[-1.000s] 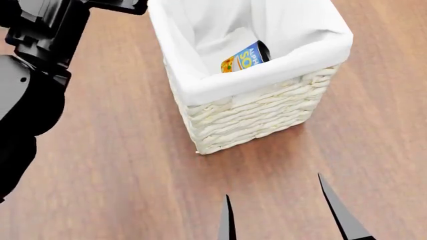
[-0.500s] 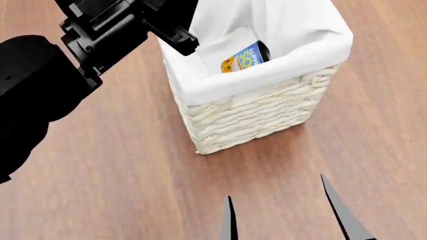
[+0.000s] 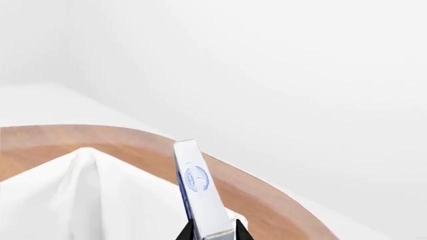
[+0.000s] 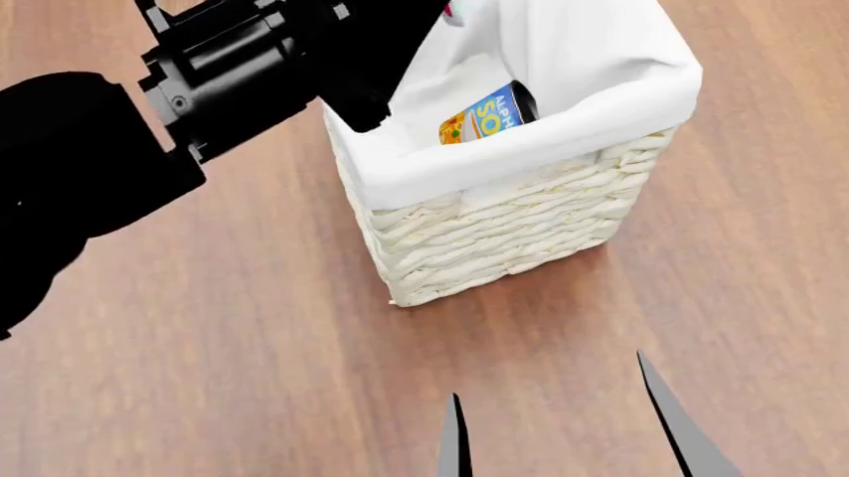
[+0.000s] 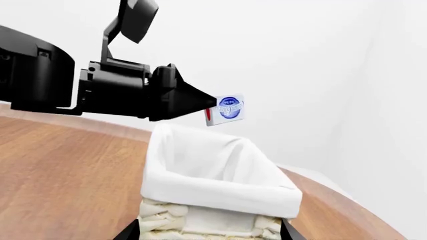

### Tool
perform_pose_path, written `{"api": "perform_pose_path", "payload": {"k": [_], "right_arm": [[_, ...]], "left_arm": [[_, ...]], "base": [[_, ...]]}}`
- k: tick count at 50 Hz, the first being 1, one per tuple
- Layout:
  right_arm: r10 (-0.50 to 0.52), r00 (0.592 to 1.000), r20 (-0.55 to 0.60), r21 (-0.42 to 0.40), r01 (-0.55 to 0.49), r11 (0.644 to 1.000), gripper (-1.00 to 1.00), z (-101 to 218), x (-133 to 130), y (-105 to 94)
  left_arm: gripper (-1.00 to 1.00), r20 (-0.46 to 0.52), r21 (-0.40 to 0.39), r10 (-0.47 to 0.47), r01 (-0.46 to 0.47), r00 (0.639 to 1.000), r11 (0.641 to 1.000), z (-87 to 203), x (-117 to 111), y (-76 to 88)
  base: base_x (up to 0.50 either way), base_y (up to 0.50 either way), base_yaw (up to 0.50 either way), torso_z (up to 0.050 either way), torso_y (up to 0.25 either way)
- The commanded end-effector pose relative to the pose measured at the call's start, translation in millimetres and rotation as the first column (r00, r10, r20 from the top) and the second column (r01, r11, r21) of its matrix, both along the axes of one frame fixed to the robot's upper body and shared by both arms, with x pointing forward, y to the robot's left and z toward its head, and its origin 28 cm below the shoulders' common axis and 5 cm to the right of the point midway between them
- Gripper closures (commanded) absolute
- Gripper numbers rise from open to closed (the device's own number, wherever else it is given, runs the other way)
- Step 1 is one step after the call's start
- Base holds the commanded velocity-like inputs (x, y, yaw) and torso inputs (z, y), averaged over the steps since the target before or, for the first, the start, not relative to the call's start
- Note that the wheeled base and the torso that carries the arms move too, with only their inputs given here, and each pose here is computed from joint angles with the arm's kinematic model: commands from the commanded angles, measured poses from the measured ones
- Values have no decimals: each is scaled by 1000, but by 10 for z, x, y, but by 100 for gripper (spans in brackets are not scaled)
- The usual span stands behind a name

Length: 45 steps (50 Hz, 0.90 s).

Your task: Pick up the alphabet soup and the cream cheese box, and put them in the basket.

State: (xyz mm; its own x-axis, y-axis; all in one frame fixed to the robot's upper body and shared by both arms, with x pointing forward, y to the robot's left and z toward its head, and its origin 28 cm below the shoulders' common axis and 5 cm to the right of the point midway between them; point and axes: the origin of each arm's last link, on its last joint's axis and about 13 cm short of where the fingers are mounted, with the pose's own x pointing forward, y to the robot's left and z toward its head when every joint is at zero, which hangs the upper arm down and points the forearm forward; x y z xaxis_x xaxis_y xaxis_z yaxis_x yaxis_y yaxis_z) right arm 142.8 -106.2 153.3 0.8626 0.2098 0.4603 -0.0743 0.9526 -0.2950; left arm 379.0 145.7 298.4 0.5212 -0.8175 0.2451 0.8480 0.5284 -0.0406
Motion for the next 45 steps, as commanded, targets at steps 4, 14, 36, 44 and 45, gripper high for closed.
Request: {"api": "perform_pose_path", "payload": {"k": [4, 14, 36, 44, 45], "right_arm": [[3, 1000, 0, 4, -3, 1000, -100, 38, 0, 3], [5, 1000, 0, 3, -5, 1000, -100, -12, -2, 12], [5, 1000, 3, 0, -5, 1000, -100, -8, -6, 12], [4, 1000, 4, 0, -4, 1000, -100, -2, -12, 15], [5, 1000, 4, 1, -5, 1000, -100, 1, -13, 15]], "left_arm": [[100, -14, 37, -42, 42, 999, 998, -15, -23, -13], [100, -15, 60, -47, 48, 999, 997, -33, -37, -2], [100, -37, 77, 26, -23, 999, 997, -82, 33, 6], [100, -37, 84, 31, -28, 999, 996, -101, 31, 4], [100, -37, 85, 30, -27, 999, 996, -100, 32, 5]], "base": [[0, 0, 0, 0, 3], [0, 0, 0, 0, 0], [0, 0, 0, 0, 1], [0, 0, 0, 3, 0], [0, 0, 0, 0, 0]]}}
